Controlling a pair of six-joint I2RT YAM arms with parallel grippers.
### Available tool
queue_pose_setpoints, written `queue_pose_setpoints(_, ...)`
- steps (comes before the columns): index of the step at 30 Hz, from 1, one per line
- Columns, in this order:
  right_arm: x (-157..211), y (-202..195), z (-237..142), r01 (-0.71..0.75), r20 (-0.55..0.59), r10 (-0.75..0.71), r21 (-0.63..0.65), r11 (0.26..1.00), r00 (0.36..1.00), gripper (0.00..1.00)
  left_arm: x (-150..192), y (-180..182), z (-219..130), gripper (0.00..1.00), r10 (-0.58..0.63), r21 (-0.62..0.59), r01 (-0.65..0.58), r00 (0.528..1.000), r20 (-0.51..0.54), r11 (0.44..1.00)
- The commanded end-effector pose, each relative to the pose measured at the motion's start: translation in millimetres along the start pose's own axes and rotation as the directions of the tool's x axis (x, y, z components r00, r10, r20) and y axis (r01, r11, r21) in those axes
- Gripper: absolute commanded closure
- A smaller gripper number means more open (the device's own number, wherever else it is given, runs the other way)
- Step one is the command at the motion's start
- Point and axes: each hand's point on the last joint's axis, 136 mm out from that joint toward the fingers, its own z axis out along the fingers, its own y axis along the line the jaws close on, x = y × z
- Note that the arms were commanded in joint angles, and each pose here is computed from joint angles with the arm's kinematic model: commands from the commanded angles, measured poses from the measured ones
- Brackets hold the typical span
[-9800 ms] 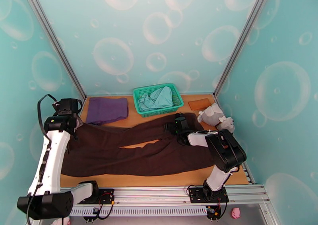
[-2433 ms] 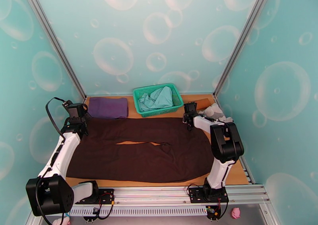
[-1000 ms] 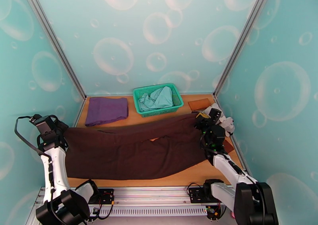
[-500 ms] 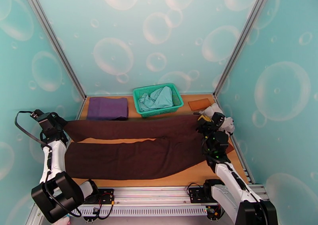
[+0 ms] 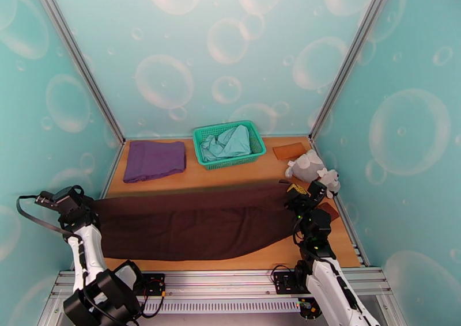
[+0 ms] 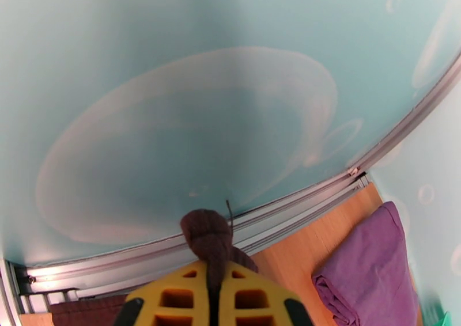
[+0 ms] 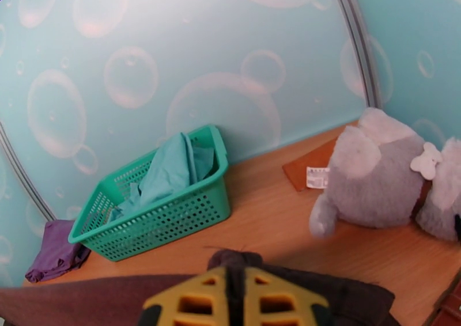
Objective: Fold and stack the trousers
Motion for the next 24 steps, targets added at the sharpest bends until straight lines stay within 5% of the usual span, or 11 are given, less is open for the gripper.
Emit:
queue_pose_setpoints(1,6,-21,-9,-0.073,0.016,0.072,0.099,0.992,0.997,0.82,-8,19,-15,1.00,-0.117,-0.024,0.119,0.992,0.043,0.993)
queue_pose_setpoints(4,7,-30,-16,-0.117,0.035,0.113,0.143,0.983,0.993,0.66,-11,26,-24,1.00,-0.128,-0.034,0.130,0.989,0.072,0.991)
queue_pose_setpoints(6,8,-36,-20,-0.130,0.031,0.126,0.180,0.975,0.992,0.58,-5,33,-27,0.85,-0.153,-0.055,0.157,0.986,0.064,0.986)
queue_pose_setpoints(8,12,-39,-22,-0.132,0.003,0.135,0.205,0.970,0.991,0.46,1,40,-28,0.82,-0.184,-0.062,0.188,0.981,0.054,0.980)
queue_pose_setpoints(10,10,-37,-25,-0.133,-0.017,0.139,0.208,0.969,0.990,0.46,4,43,-32,0.80,-0.215,-0.045,0.217,0.975,0.059,0.975)
queue_pose_setpoints(13,-4,-29,-31,-0.150,0.022,0.149,0.173,0.973,0.989,0.45,1,33,-43,0.58,-0.239,0.048,0.236,0.968,0.073,0.971)
queue_pose_setpoints(16,-17,-26,-36,-0.178,0.054,0.172,0.169,0.969,0.984,0.43,-7,5,-59,0.49,-0.241,0.210,0.224,0.969,0.059,0.952)
queue_pose_setpoints(20,-19,-24,-29,-0.124,-0.065,0.142,0.229,0.966,0.988,0.43,8,-52,-78,0.49,-0.189,0.465,0.216,0.976,-0.104,0.858)
queue_pose_setpoints(24,0,0,-2,-0.030,-0.309,0.084,0.175,0.984,0.947,0.41,71,-149,-121,0.40,0.187,0.711,0.043,0.952,-0.243,0.702)
